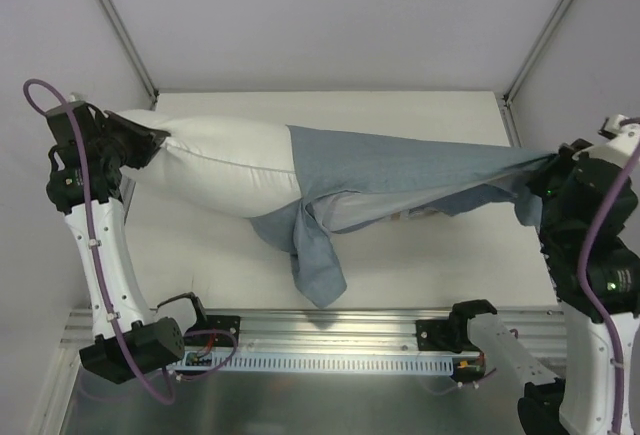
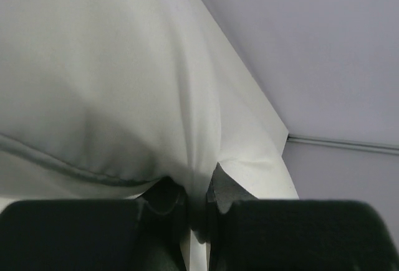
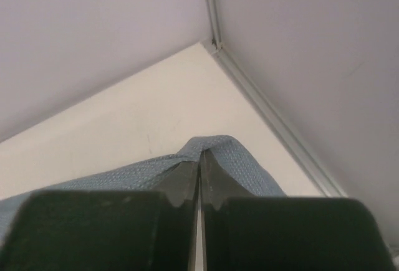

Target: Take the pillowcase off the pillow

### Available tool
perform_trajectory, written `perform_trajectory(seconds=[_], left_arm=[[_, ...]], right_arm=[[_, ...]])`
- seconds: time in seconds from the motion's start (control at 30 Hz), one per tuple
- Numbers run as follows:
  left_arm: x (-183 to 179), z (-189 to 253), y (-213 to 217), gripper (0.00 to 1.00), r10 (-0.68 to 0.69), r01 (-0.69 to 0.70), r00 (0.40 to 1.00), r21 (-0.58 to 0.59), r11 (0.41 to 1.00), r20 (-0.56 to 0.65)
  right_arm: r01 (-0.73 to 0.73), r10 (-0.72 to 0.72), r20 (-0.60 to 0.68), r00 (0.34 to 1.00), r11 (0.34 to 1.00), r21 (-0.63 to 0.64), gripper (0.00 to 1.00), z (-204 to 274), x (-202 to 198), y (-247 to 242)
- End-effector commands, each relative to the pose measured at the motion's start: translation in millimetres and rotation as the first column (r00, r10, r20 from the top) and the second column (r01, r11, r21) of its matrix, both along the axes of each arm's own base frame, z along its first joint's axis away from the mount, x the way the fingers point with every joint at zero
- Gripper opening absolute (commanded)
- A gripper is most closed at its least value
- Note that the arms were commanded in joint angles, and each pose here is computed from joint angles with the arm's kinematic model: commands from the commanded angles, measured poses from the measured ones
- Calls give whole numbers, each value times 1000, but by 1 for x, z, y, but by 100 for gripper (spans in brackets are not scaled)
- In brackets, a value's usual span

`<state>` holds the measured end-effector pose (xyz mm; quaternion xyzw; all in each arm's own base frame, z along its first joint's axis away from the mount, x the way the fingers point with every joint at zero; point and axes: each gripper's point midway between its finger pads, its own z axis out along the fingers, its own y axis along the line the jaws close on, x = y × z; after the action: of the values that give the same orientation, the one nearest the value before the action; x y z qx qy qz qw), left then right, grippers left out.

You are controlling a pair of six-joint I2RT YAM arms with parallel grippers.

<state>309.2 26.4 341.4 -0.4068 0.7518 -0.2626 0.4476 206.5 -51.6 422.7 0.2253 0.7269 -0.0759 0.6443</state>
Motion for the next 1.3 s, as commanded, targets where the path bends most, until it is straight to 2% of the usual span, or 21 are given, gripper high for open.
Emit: perform_trajectory(seconds=[0.0, 0.07, 0.17, 0.2, 0.27, 0.3, 0.4, 0.57, 0.63, 0.77, 0.83, 0.87, 0.9, 1.0, 1.13, 1.27], left_arm=[[-15, 99, 26, 0, 89, -139, 959, 175, 975, 268], [-21, 116, 23, 0, 73, -137, 952, 200, 970, 296], [-7, 107, 25, 0, 59, -108, 963, 178, 978, 261], [2, 98, 25, 0, 57, -99, 970, 171, 980, 235], [32, 65, 33, 0, 58, -80, 989, 158, 984, 137], [51, 43, 37, 0, 74, -84, 995, 168, 982, 69], [83, 0, 40, 0, 81, -68, 995, 215, 974, -51], [104, -34, 29, 0, 2, 24, 991, 189, 982, -136], [100, -34, 27, 0, -4, 33, 991, 213, 976, -135], [86, -12, 45, 0, 40, -16, 996, 271, 963, -84], [71, 5, 68, 0, 90, -78, 995, 239, 968, -37], [64, 10, 76, 0, 112, -104, 993, 219, 970, -25], [56, 14, 84, 0, 143, -139, 990, 187, 973, -11], [39, 20, 105, 0, 197, -197, 980, 132, 972, 13], [38, 23, 87, 0, 132, -134, 991, 84, 987, 34], [38, 32, 62, 0, 44, -51, 997, 113, 992, 62]], right_arm=[[282, -270, 149, 951, 957, -68, 1, 54, -64, -55], [290, -275, 161, 948, 954, -80, 1, 60, -70, -58], [267, -257, 98, 962, 956, -118, 1, 53, -45, -52], [247, -247, 20, 969, 957, -152, 1, 39, -14, -47], [183, -194, -57, 979, 970, -158, 1, 22, 27, -34], [119, -142, -145, 979, 981, -154, 1, 2, 67, -22], [22, -34, -261, 965, 999, -50, 1, -39, 144, -6], [-67, 97, -412, 906, 994, 88, 1, -84, 206, 22], [-74, 119, -418, 901, 990, 123, 1, -95, 206, 28], [1, 40, -379, 925, 994, 108, 1, -89, 186, -2], [108, -54, -367, 929, 986, 130, 1, -85, 166, -41], [114, -49, -346, 937, 979, 170, 1, -83, 152, -46], [197, -121, -323, 939, 957, 214, 1, -82, 137, -75], [261, -185, -273, 944, 925, 275, 1, -80, 102, -101], [195, -129, -206, 970, 919, 342, 1, -77, 98, -82], [89, -15, -208, 978, 932, 350, 1, -83, 107, -50]])
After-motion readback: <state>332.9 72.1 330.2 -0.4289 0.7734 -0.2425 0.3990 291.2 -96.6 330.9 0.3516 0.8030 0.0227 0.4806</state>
